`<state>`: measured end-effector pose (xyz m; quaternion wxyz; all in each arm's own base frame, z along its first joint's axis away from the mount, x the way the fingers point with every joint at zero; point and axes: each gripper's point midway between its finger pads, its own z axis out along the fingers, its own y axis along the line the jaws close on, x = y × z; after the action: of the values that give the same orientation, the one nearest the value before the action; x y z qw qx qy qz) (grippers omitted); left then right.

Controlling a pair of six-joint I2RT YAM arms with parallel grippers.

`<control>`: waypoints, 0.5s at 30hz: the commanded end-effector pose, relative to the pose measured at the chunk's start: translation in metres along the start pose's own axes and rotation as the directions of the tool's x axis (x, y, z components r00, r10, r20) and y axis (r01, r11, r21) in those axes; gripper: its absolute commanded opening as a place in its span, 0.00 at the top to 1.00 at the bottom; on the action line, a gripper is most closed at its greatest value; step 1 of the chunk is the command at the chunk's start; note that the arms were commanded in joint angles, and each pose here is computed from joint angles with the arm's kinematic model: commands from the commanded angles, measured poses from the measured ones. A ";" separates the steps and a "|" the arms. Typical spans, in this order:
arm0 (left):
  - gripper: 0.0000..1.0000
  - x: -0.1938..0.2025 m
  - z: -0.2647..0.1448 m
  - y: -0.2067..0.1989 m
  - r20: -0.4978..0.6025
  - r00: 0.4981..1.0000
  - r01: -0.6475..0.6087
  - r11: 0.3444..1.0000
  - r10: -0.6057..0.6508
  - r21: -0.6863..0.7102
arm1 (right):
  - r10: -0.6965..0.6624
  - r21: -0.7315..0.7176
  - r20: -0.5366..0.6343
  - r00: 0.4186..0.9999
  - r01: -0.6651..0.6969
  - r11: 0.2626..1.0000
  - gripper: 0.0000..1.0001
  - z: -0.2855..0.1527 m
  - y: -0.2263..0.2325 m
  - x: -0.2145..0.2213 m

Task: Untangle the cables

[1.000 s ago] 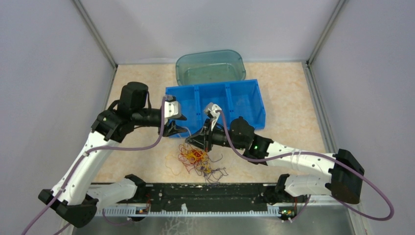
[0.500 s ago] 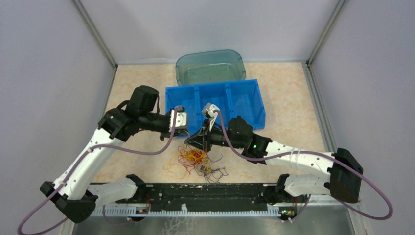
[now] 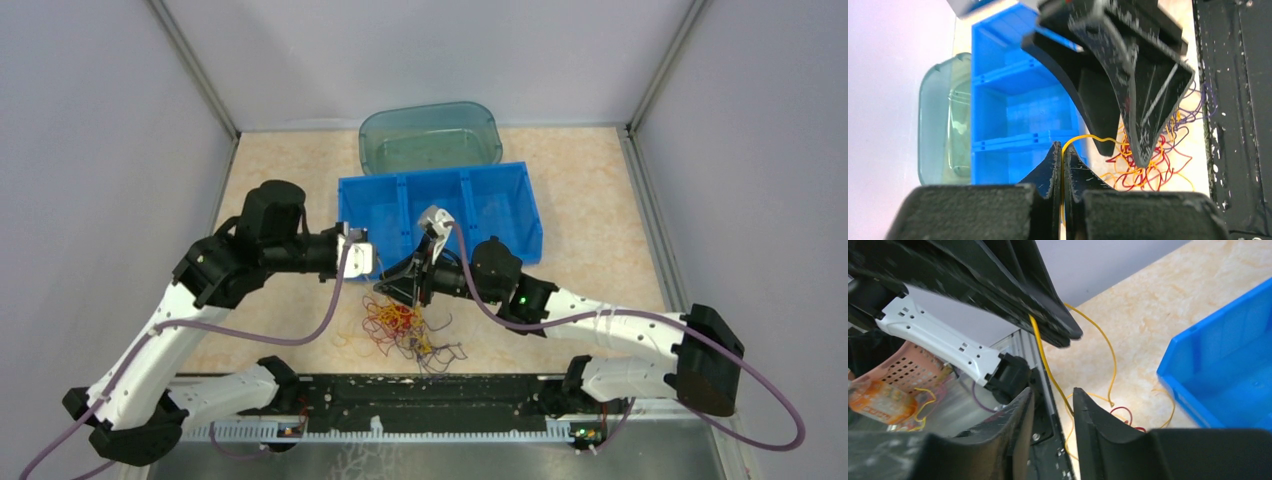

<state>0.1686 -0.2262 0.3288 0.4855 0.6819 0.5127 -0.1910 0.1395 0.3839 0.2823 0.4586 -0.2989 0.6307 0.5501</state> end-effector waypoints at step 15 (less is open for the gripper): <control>1.00 -0.085 -0.043 0.048 0.168 0.984 -0.033 0.987 0.060 -0.160 | 0.131 -0.054 -0.014 0.991 -0.131 0.990 0.79 0.020 -0.014 0.048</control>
<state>0.1688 -0.2369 0.4003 0.5424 0.6415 0.4979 -0.2153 0.1420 0.4086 0.2380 0.4155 -0.2822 0.6464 0.5743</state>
